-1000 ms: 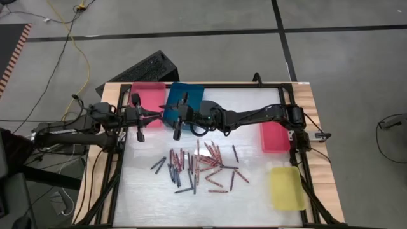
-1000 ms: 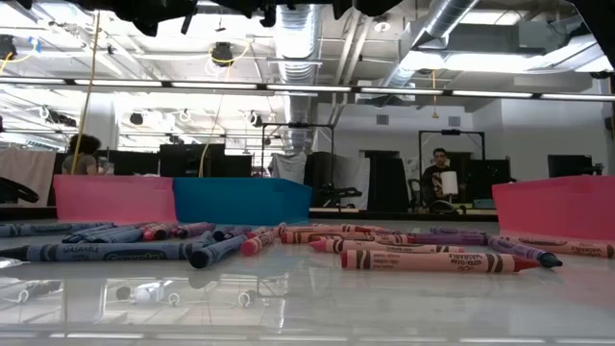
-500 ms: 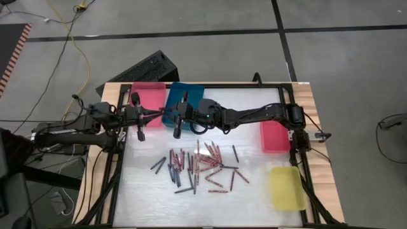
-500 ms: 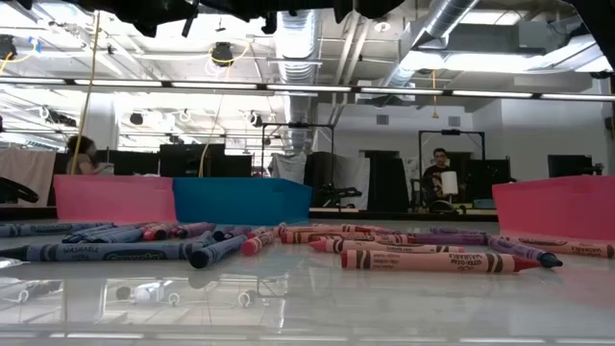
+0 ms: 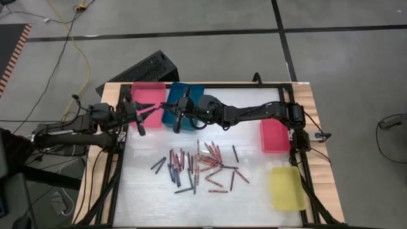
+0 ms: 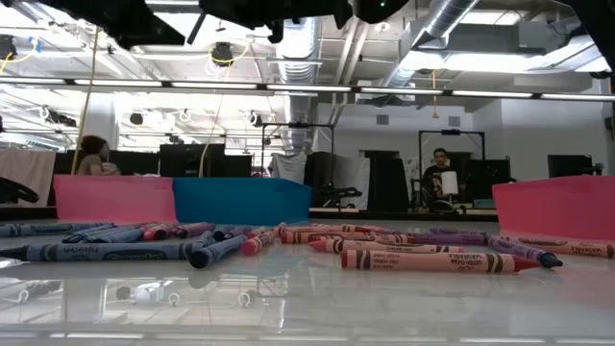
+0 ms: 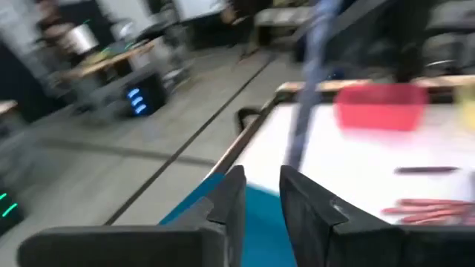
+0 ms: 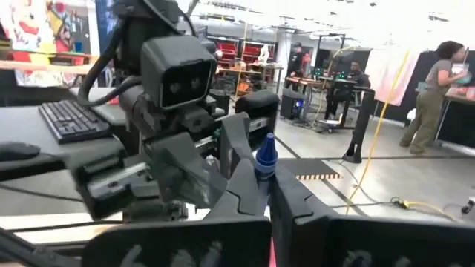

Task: Sort crayons
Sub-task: Put the blue crayon into the large red bin

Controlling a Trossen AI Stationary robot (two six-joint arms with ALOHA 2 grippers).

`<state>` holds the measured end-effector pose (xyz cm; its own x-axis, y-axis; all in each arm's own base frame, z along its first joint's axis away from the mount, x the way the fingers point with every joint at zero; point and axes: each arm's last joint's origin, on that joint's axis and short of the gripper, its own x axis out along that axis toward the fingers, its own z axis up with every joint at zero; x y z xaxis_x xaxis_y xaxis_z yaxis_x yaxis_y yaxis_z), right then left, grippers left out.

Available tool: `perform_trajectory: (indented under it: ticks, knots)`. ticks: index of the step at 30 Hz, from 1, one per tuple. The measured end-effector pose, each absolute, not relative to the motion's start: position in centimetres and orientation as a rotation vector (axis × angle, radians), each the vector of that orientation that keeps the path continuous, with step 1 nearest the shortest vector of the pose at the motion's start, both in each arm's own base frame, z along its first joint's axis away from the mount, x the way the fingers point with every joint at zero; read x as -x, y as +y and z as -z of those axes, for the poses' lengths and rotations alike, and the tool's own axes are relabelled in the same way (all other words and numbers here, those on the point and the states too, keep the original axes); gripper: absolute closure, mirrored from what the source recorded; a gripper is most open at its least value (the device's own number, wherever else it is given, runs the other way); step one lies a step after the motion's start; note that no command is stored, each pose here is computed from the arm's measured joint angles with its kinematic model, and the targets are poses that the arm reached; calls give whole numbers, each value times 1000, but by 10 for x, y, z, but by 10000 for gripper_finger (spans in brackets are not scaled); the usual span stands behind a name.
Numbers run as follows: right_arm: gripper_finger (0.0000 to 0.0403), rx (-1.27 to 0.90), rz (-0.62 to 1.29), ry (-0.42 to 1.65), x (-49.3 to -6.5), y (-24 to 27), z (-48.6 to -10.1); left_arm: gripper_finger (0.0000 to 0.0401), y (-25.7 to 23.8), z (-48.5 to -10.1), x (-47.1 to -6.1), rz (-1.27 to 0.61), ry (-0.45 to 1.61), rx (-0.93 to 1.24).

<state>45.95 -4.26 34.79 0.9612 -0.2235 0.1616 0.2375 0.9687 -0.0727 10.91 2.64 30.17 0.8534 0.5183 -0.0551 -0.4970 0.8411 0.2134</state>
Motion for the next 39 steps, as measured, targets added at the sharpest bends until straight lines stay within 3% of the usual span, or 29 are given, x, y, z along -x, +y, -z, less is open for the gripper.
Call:
perform_trajectory:
  ticks: [9, 21, 30, 39]
  knots:
    - [400, -29, 316, -117, -473, -81, -314, 292, 31, -305, -89, -818, 65, -112]
    - [401, -125, 312, -16, -524, -106, -250, 291, 28, -310, -73, -824, -11, -86]
    - [398, -128, 295, 78, -557, -111, -230, 291, 28, -309, -73, -824, -7, -87]
    - [393, -132, 305, 184, -563, -114, -208, 291, 28, -307, -73, -823, 22, -95]
